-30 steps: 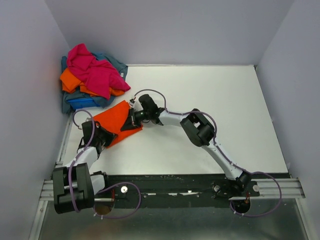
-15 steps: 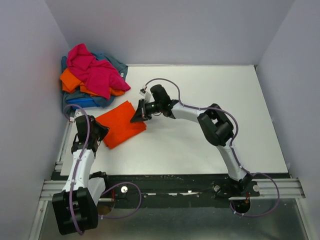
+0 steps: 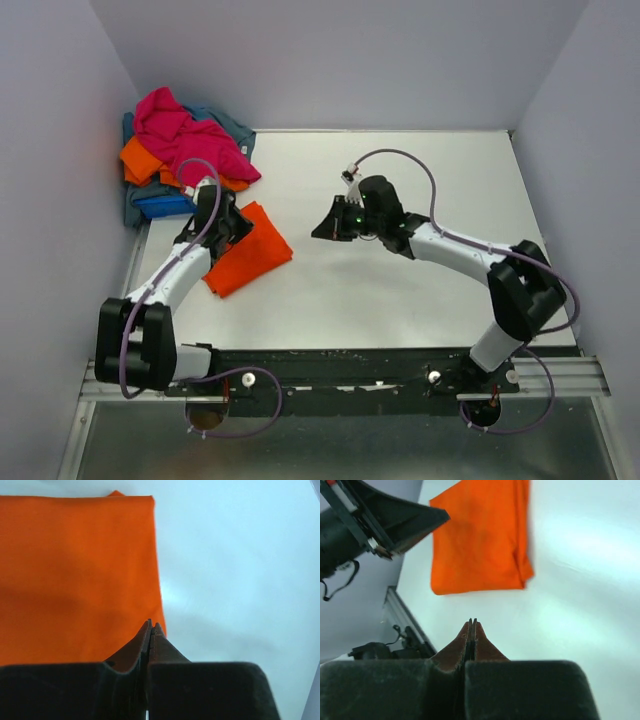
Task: Fold and stack the t-shirts
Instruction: Smooth out wrinkles on the folded tshirt, then put the neatly folded tshirt into the corner of the board with the left arm
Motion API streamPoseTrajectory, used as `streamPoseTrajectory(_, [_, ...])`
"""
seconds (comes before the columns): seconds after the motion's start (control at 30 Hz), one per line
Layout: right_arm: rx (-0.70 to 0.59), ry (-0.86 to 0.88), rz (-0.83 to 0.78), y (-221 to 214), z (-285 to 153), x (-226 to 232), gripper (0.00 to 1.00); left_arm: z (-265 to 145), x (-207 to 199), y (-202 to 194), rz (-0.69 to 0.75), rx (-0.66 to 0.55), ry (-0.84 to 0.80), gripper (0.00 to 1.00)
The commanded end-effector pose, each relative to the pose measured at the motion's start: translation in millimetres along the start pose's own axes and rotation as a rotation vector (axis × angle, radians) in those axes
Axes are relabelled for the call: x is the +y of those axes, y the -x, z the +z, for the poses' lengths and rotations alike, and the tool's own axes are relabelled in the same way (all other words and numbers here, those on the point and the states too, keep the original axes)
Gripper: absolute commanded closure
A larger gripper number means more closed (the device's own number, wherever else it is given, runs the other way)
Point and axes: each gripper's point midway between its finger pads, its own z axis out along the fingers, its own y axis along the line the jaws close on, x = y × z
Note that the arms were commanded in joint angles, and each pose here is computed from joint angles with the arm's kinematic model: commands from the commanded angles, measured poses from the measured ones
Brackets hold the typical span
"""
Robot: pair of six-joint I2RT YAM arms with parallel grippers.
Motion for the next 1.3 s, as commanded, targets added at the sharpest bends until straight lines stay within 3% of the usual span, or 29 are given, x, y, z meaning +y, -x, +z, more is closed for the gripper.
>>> streamPoseTrajectory(0.0, [-0.187,-0.287,-0.088,16,-41,-46,0.99,33,-37,3,-0.023,-0.014,0.014,1.00])
streamPoseTrajectory(0.27, [-0.353,-0.485,-0.155,21,-92,-80,0.99,94,-77,-18,0.003,0.016,0.141,1.00])
streamPoseTrajectory(0.47, [-0.383,-0.499,-0.149,16,-98,-88,0.99,128,-63,-42,-0.030,0.074,0.213,1.00])
streamPoseTrajectory(0.77, [-0.407,-0.522,-0.127,15,-102,-93,0.99,126,-24,-73,0.051,0.155,0.363,1.00])
streamPoseTrajectory(1.03, [-0.440,-0.539,-0.125,19,-111,-94,0.99,105,-2,-100,0.137,0.209,0.397,1.00])
streamPoseTrajectory(1.27, [-0.438,-0.540,-0.127,18,-111,-94,0.99,71,21,-91,0.219,0.184,0.445,1.00])
